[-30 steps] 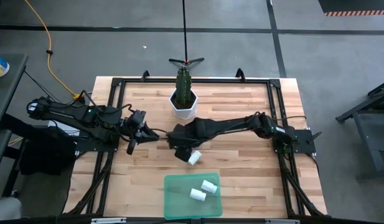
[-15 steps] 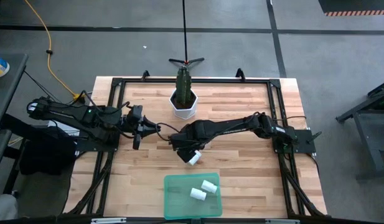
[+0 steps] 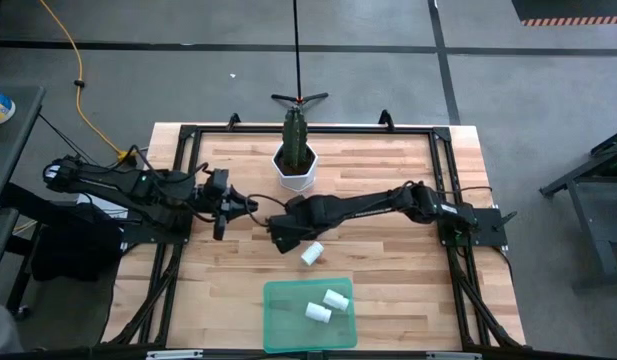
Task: Pick and place pill bottles into a basket
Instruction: Put the white pill bottle into the bin
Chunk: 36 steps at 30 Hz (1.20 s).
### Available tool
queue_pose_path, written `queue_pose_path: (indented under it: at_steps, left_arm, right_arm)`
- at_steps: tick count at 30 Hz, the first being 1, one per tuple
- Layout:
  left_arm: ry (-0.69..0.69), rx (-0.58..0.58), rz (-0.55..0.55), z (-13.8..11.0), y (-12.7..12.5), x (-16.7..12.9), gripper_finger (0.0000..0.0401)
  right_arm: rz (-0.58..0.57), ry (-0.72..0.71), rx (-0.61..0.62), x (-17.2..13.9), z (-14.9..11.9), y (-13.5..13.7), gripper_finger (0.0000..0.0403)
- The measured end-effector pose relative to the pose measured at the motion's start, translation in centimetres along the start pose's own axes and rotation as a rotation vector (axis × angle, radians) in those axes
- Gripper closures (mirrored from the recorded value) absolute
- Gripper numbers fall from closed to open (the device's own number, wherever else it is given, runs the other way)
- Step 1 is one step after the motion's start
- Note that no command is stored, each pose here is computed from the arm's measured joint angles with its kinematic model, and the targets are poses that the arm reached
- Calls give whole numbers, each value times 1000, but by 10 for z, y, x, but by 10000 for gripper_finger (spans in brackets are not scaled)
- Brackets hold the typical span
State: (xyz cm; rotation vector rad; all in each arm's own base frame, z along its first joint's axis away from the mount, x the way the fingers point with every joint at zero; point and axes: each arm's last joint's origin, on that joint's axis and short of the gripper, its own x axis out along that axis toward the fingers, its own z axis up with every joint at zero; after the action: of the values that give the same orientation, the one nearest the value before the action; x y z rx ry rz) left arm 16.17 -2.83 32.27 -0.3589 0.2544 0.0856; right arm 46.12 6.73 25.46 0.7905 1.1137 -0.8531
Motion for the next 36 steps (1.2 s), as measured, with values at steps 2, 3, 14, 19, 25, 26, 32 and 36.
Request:
queue_pose_path:
  at_steps: [2, 3, 14, 19, 25, 26, 32, 36]
  left_arm:
    - [-4, 0, -2, 0, 0, -1, 311]
    - [-5, 3, -2, 1, 0, -2, 311]
    - [-79, -1, -30, 8, 3, -22, 311]
    - [-111, -3, -44, 10, 5, -33, 311]
    - [-92, 5, -36, 7, 9, -43, 311]
    - [-90, 5, -35, 7, 10, -45, 311]
    - [-84, 4, -33, 5, 13, -53, 311]
    - [-94, 1, -38, 5, 14, -57, 311]
  right_arm:
    - [-7, -17, 48, -1, -3, 1, 151]
    - [-9, -24, 70, 0, -4, 1, 151]
    - [77, -155, 334, -7, -33, 19, 151]
    - [79, -149, 376, -1, -34, 21, 151]
    - [22, -101, 421, 12, -31, 18, 151]
    - [16, -97, 432, 13, -30, 17, 151]
    - [-7, -65, 496, 25, -18, 14, 151]
    - [61, -77, 496, 29, -3, 18, 151]
